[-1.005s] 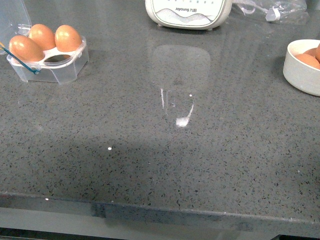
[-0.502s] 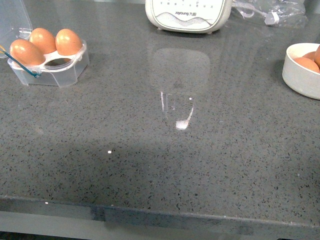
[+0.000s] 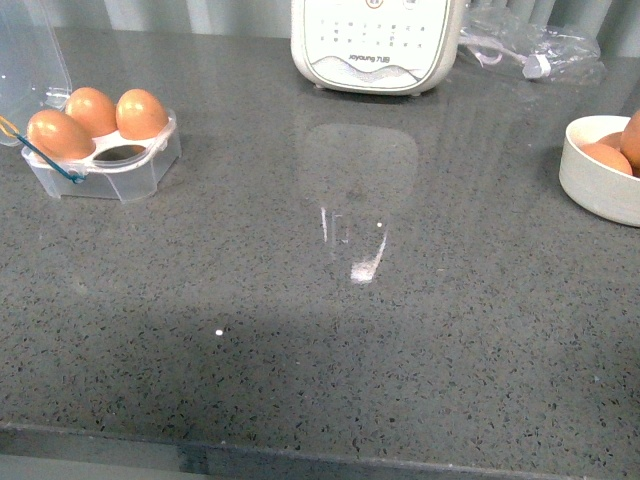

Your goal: Put egg into box

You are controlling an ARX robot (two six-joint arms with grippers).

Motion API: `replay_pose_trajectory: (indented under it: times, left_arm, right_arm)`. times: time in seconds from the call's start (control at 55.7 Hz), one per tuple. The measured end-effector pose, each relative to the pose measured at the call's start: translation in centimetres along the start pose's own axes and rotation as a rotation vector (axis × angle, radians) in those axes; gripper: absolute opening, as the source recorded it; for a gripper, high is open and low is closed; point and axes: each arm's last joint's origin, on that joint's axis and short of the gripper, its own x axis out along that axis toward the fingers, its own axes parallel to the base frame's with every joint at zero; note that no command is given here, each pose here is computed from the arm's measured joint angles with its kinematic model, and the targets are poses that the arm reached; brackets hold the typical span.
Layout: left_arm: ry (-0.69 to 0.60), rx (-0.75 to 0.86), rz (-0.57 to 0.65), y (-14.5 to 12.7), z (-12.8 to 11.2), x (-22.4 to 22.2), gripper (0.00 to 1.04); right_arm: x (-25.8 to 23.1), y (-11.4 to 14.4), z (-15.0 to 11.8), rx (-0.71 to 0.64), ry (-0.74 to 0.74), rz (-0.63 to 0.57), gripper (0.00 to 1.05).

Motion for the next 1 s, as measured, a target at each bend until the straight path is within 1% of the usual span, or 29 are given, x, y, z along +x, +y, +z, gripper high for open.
replay_pose_trajectory:
  times: [0.628, 0.664, 0.7, 0.718, 0.736, 0.771, 0.879, 1.005]
  left_arm:
    - [0.0, 0.0, 0.0, 0.0, 0.0, 0.0, 0.98]
    - [0.0, 0.0, 0.0, 0.0, 0.0, 0.0, 0.98]
    - [0.0, 0.0, 0.0, 0.0, 0.0, 0.0, 0.98]
    - [0.0, 0.0, 0.0, 0.0, 0.0, 0.0, 0.98]
    - [0.0, 0.0, 0.001, 0.0, 0.0, 0.0, 0.98]
    - [0.0, 0.0, 0.0, 0.0, 0.0, 0.0, 0.98]
    - [0.0, 0.0, 0.0, 0.0, 0.0, 0.0, 0.98]
    - [0.0, 0.0, 0.0, 0.0, 0.0, 0.0, 0.98]
  right_arm:
    - [0.0, 0.0, 0.0, 0.0, 0.0, 0.0, 0.97]
    - [0.0, 0.0, -0.1, 0.005, 0.019, -0.022, 0.97]
    - [0.0, 0.0, -0.1, 0.015, 0.072, -0.082, 0.97]
    - [0.2, -0.1, -0.1, 0.017, 0.125, -0.152, 0.97]
    - [0.3, -0.1, -0.1, 0.017, 0.145, -0.187, 0.97]
    - [0.7, -0.3, -0.1, 0.019, 0.174, -0.224, 0.97]
    - [1.8, -0.9, 0.7, 0.031, 0.157, -0.224, 0.97]
    - [3.4, -1.8, 2.9, 0.024, 0.076, -0.214, 0.97]
